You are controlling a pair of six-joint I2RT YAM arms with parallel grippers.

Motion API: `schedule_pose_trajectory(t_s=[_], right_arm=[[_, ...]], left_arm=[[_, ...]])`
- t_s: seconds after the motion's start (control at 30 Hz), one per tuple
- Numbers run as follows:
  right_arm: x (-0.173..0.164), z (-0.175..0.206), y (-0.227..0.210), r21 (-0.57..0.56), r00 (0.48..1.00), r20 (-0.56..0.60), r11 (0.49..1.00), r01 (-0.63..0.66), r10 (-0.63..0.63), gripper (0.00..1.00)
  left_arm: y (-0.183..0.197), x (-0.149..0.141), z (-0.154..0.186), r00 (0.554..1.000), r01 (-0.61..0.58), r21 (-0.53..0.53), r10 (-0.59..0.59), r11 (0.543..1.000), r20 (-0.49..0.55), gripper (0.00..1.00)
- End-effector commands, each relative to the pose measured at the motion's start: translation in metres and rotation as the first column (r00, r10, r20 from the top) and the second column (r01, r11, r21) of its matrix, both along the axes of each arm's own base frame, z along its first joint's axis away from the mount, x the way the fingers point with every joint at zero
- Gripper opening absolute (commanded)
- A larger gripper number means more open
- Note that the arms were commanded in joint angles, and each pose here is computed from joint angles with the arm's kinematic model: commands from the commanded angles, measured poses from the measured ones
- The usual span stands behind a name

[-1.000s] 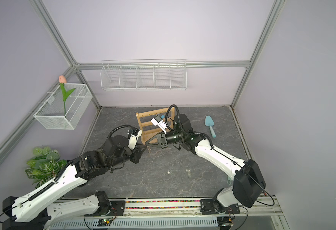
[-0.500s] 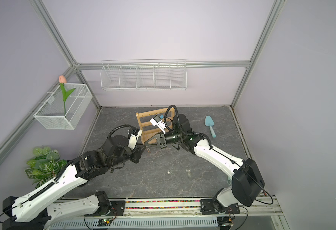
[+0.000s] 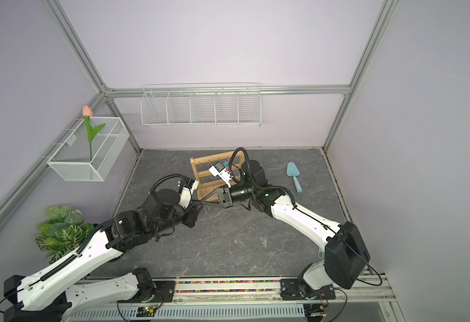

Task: Hang the necklace on the jewelry display stand
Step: Pick up the necklace from the center of the board.

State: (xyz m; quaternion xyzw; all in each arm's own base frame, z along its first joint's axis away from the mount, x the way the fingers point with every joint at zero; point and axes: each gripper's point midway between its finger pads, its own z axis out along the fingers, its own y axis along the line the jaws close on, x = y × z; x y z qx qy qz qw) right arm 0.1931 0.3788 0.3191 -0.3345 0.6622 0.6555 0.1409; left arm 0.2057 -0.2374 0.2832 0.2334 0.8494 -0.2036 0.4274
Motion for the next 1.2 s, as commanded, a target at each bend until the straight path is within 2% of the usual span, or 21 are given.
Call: schedule_pose_trajectory(t_s=[0.0, 0.27, 0.5, 1.17], right_arm=[[0.002, 0.008, 0.004, 0.017, 1.0, 0.016, 1.0, -0.003, 0.002, 0.07], [0.003, 0.013, 0.004, 0.012, 0.999, 0.033, 1.0, -0.002, 0.001, 0.07], [0.001, 0.013, 0.005, 0.012, 1.0, 0.029, 1.0, -0.01, 0.01, 0.07], [-0.001, 0.012, 0.007, 0.018, 1.0, 0.021, 1.0, -0.017, 0.016, 0.07]], left_arm=[[-0.005, -0.002, -0.008, 0.999, 0.034, 0.008, -0.034, 0.999, -0.018, 0.24], [0.004, -0.002, -0.01, 1.0, 0.008, 0.028, -0.007, 1.0, -0.011, 0.23], [0.005, 0.003, -0.008, 1.0, -0.009, 0.042, 0.009, 0.999, 0.002, 0.17], [0.004, 0.005, -0.004, 1.0, -0.021, 0.018, 0.021, 1.0, 0.016, 0.17]])
